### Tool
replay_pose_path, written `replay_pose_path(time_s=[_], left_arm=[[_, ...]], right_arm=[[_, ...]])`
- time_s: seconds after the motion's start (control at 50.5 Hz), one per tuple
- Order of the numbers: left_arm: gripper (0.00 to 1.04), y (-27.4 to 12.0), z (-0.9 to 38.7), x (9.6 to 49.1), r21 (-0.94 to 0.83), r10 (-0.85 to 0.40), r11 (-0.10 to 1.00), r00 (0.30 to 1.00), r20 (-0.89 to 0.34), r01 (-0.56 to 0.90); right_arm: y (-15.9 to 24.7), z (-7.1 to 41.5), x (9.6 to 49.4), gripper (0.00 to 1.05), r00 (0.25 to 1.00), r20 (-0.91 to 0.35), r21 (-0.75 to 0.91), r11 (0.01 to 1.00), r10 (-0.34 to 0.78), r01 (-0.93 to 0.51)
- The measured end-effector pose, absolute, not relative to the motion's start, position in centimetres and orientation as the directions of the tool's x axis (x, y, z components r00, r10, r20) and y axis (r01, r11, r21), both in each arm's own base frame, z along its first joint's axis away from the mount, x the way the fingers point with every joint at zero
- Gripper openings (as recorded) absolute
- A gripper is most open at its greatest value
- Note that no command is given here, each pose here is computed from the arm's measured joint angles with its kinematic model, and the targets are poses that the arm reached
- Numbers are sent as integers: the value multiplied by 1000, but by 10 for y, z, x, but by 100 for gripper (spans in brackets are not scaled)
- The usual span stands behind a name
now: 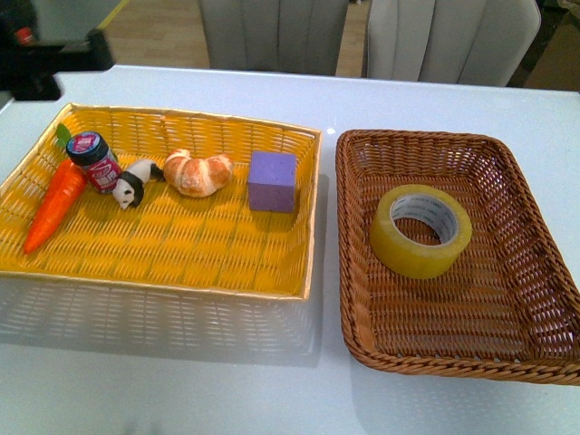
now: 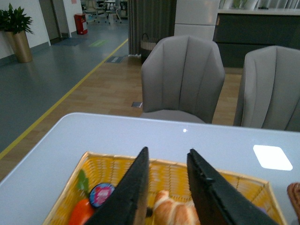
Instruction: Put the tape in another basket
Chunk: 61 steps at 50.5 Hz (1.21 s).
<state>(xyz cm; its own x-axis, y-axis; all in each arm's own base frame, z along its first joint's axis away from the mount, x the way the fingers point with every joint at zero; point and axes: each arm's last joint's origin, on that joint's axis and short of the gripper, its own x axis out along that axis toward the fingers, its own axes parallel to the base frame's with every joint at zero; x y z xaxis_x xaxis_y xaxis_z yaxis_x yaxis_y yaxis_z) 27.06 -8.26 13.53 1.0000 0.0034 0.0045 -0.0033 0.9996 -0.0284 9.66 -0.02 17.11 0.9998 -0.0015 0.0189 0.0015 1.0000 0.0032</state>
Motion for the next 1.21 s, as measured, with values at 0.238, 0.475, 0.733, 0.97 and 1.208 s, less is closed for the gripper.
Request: replay_pose_path(time_s=[0.238,0.475,0.733,0.97,1.208], left_arm=[[2,-46,144,222,-13,-13,1000,1000,-11,13],[2,-25,150,190,-12,-4,1000,1000,-18,4],[2,-14,163,166,-11,-2,1000,1000,-10,2],[2,-1,164,151,-11,2,1000,1000,-11,-2],[2,0,168,135,-10,-3,1000,1000,1,3]], right_arm=[[0,171,97,96,1000,19,3,1000,-3,3],[0,171,97,96,1000,19,3,1000,-2,2],[0,171,97,96,1000,19,3,1000,-2,2],[0,171,97,96,1000,19,3,1000,-3,3],[0,171,97,96,1000,19,3,1000,-3,3]])
